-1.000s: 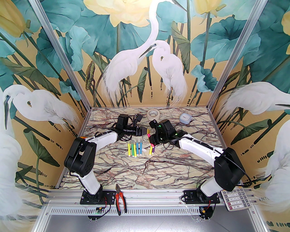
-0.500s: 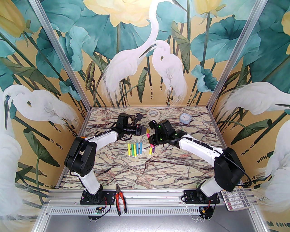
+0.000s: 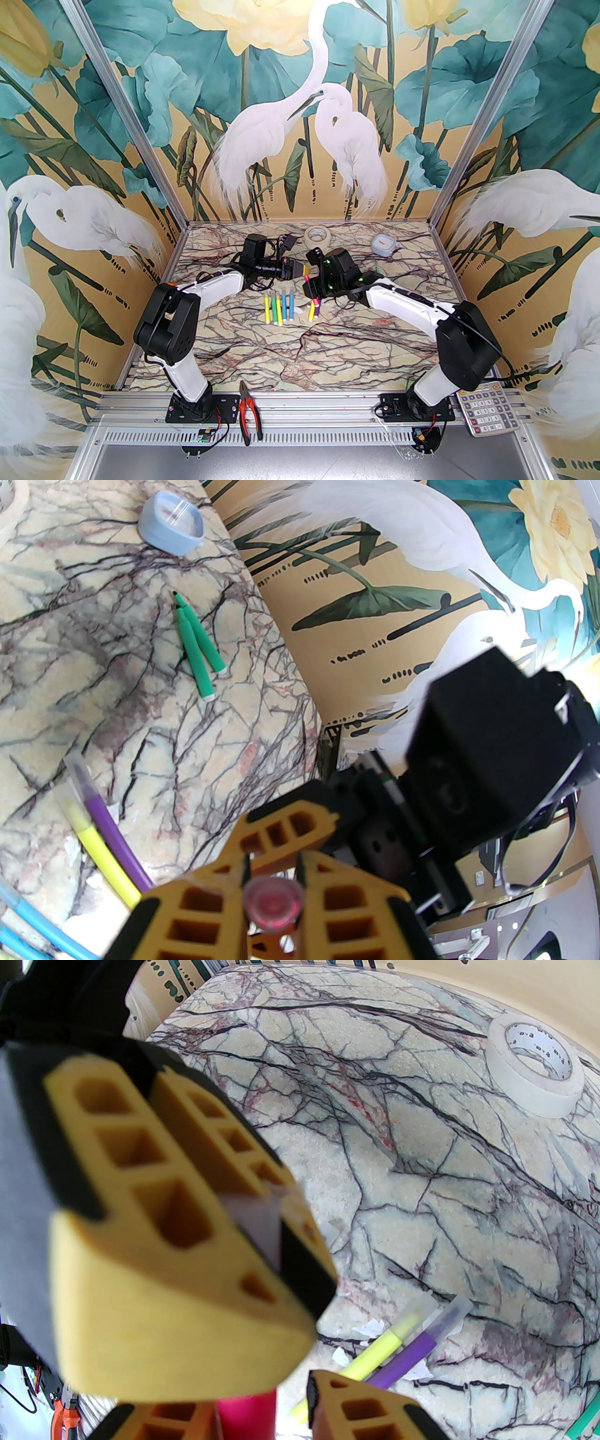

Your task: Open the pen caps

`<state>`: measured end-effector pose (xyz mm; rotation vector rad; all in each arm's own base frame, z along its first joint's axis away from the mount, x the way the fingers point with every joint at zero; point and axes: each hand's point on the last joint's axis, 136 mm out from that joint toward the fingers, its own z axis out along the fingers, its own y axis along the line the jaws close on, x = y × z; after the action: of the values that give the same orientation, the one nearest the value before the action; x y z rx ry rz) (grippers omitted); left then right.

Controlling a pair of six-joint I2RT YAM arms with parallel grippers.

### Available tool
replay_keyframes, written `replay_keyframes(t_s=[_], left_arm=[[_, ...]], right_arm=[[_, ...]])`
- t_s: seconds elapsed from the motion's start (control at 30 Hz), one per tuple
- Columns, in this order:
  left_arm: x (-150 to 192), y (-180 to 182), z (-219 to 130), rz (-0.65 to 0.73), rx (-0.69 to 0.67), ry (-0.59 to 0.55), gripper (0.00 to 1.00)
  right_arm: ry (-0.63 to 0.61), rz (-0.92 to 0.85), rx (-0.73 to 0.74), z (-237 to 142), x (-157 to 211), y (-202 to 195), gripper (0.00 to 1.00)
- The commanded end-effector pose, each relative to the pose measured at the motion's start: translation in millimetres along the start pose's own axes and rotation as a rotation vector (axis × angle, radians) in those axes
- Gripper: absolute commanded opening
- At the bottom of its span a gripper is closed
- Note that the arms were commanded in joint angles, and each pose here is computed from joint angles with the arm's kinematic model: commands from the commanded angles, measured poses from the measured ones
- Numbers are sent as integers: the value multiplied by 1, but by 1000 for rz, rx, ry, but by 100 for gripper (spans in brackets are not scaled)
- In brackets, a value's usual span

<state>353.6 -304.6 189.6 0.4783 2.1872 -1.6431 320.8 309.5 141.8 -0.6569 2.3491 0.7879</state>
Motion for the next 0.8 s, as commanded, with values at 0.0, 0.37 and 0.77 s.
replay_keyframes(t_s=[0.0, 0.37, 0.77], left_arm=[[-3, -5, 5, 5, 46, 5, 5], [-11, 9, 7, -25, -15, -25, 0], [-37, 41, -17, -95, -136, -146, 0]], right_arm=[[0, 6, -14, 5, 2, 2, 28], [44, 6, 4, 3, 19, -3, 9], [134, -8, 65, -5, 63, -18, 2]])
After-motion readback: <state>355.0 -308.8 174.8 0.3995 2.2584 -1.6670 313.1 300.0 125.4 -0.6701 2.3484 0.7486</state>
